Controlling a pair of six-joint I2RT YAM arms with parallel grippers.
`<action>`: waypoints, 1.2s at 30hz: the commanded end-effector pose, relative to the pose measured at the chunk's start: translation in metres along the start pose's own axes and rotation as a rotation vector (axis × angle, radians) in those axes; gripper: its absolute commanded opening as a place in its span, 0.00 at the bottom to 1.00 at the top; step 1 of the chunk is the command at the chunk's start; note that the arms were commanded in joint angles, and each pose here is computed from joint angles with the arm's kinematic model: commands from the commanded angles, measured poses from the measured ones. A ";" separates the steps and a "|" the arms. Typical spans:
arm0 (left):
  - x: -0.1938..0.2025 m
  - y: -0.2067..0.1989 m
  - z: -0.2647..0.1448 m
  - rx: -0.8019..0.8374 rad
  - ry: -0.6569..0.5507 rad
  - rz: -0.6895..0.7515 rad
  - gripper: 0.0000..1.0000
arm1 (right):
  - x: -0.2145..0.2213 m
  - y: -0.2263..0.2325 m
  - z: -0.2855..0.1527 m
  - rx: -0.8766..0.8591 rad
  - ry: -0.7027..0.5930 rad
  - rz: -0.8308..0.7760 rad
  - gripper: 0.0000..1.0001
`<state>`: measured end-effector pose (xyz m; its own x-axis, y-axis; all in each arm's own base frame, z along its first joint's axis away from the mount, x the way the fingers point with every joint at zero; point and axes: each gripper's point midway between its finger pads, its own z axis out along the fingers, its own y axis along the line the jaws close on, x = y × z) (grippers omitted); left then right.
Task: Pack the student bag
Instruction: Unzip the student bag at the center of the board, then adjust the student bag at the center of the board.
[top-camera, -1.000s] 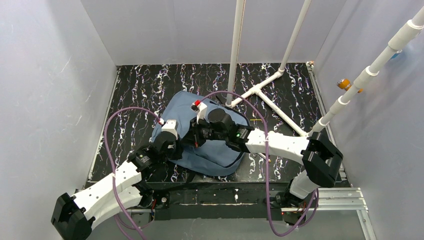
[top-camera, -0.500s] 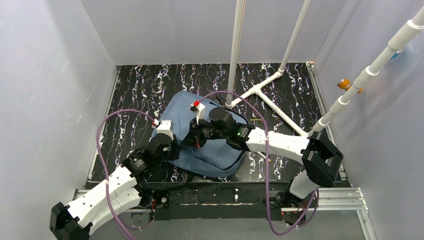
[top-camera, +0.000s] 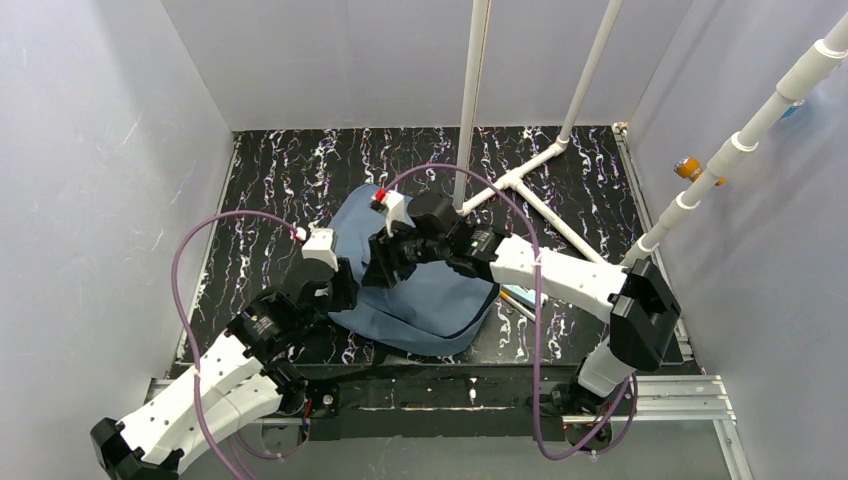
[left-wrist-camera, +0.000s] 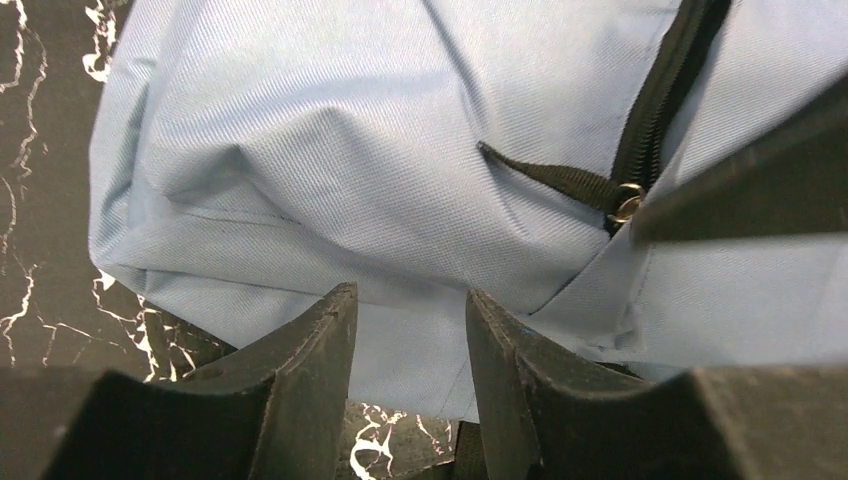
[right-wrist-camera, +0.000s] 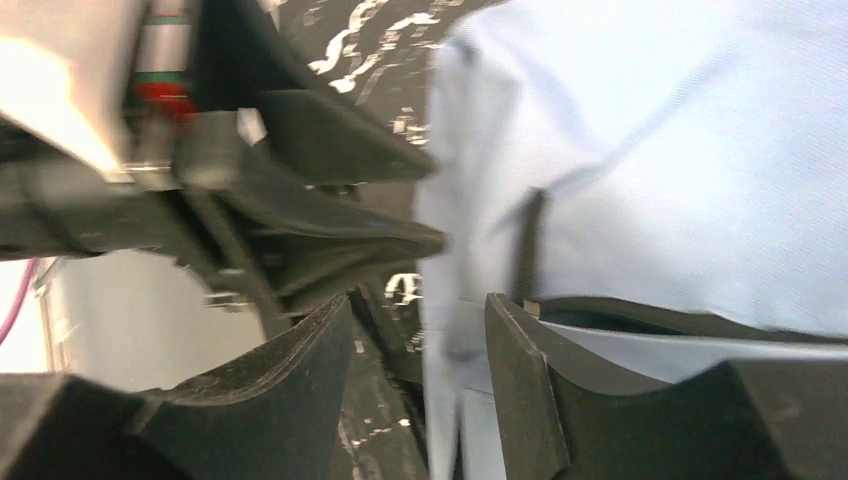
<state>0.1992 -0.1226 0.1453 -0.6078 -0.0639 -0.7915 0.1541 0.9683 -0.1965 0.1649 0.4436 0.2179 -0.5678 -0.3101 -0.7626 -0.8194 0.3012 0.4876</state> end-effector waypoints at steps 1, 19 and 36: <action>-0.024 0.005 -0.014 -0.025 -0.065 0.014 0.44 | -0.042 -0.045 -0.037 0.199 -0.111 0.011 0.62; -0.016 -0.050 -0.001 0.172 0.059 -0.132 0.66 | -0.070 -0.160 -0.080 0.626 -0.206 0.221 0.76; 0.003 0.018 0.049 -0.139 0.183 -0.071 0.82 | 0.003 -0.163 -0.057 0.697 -0.065 0.262 0.56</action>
<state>0.2257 -0.1550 0.1320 -0.7174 -0.1458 -0.6812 0.0816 0.9535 -0.2900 0.3097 0.3277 0.1675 -0.7105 -0.0790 -0.6993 -0.3723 0.8854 0.2783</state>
